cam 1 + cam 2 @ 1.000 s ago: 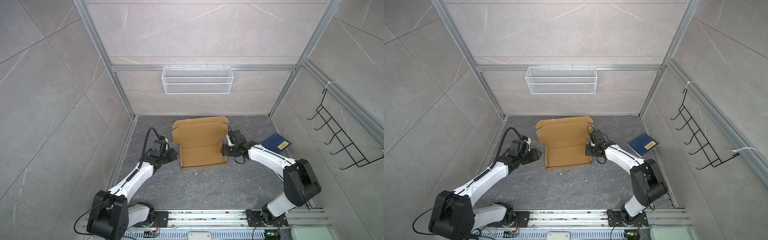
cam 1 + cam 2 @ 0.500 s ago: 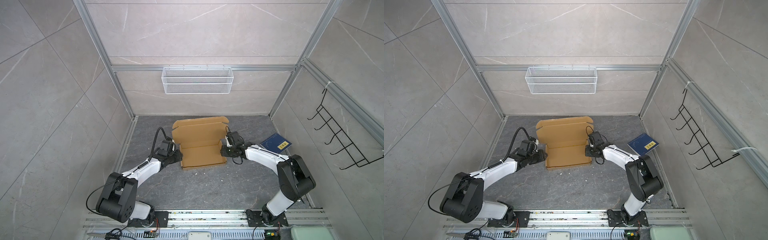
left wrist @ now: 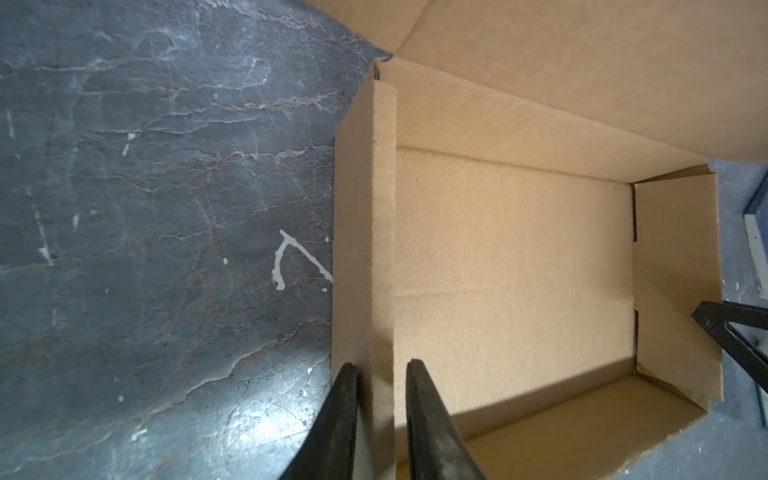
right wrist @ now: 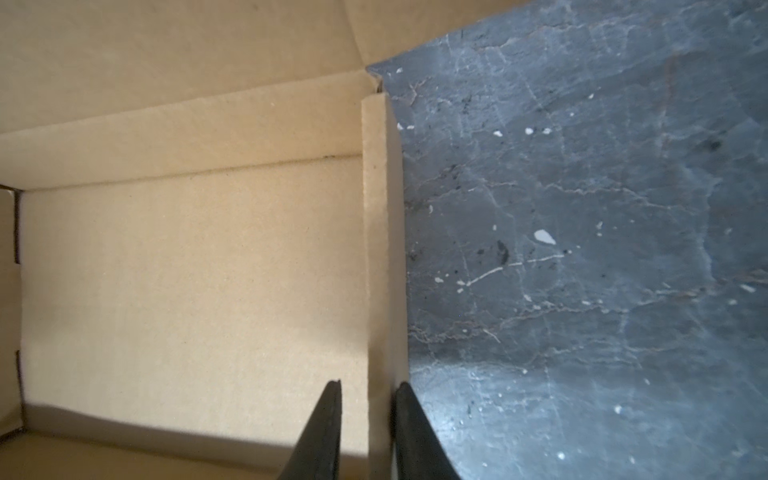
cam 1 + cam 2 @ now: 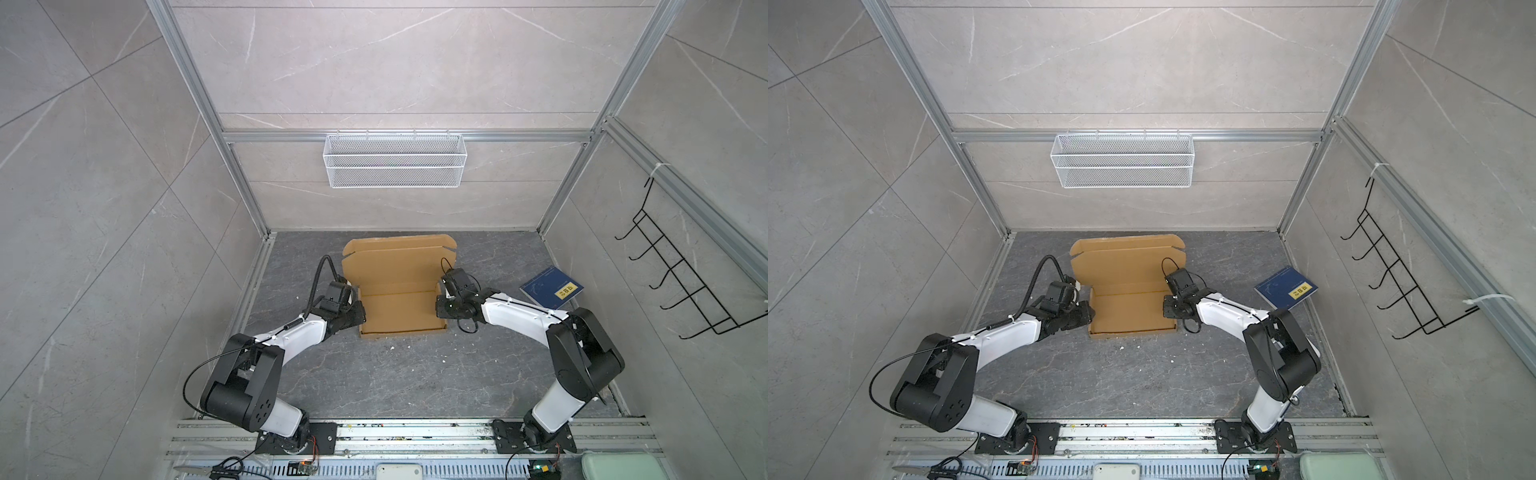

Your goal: Fold the paper box

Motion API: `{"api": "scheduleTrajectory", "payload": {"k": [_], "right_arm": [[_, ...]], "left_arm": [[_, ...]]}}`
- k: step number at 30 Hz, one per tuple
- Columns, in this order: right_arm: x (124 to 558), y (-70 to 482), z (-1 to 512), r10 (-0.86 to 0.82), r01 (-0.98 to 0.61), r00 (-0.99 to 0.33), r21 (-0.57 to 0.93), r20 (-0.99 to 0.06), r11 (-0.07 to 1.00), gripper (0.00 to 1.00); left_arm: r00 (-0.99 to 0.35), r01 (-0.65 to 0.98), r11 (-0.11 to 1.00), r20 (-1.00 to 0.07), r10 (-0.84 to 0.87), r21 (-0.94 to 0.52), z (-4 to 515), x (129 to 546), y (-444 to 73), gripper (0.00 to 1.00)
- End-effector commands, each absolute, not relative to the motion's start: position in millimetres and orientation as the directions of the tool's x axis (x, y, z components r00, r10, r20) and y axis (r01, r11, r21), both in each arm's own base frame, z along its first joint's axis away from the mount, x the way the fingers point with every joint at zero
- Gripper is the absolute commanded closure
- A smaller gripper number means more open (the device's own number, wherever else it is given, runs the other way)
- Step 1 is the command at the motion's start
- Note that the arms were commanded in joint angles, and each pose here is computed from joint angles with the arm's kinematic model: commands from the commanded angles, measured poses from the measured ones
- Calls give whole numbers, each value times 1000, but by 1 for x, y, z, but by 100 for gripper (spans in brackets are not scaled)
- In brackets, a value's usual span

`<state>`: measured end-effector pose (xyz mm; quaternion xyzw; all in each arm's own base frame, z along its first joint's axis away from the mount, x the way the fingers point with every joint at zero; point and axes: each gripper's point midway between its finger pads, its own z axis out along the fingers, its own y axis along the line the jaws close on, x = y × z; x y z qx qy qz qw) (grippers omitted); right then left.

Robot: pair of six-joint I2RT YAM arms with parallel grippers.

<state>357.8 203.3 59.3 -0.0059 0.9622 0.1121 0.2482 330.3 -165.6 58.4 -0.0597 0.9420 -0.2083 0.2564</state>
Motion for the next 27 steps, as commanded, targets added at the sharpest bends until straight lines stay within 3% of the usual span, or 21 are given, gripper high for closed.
{"api": "scheduleTrajectory", "payload": {"k": [1, 6, 12, 22, 27], "right_arm": [[350, 218, 50, 45, -68, -894, 233, -447, 970, 75], [350, 215, 48, 37, -67, -896, 216, -442, 974, 75], [350, 209, 54, 9, -87, -892, 191, -451, 978, 67], [352, 193, 92, -38, -165, -852, 200, -523, 966, 44], [349, 176, 138, -56, -229, -806, 223, -589, 947, 41]], "left_arm": [[-861, 58, 886, -473, -189, -459, 67, 335, -188, 77], [-859, 59, 895, -479, -180, -443, 69, 333, -185, 78], [-853, 72, 921, -502, -142, -382, 74, 330, -174, 75], [-836, 89, 947, -540, -97, -308, 105, 321, -151, 52], [-809, 81, 952, -577, -110, -294, 136, 315, -128, 48]]}}
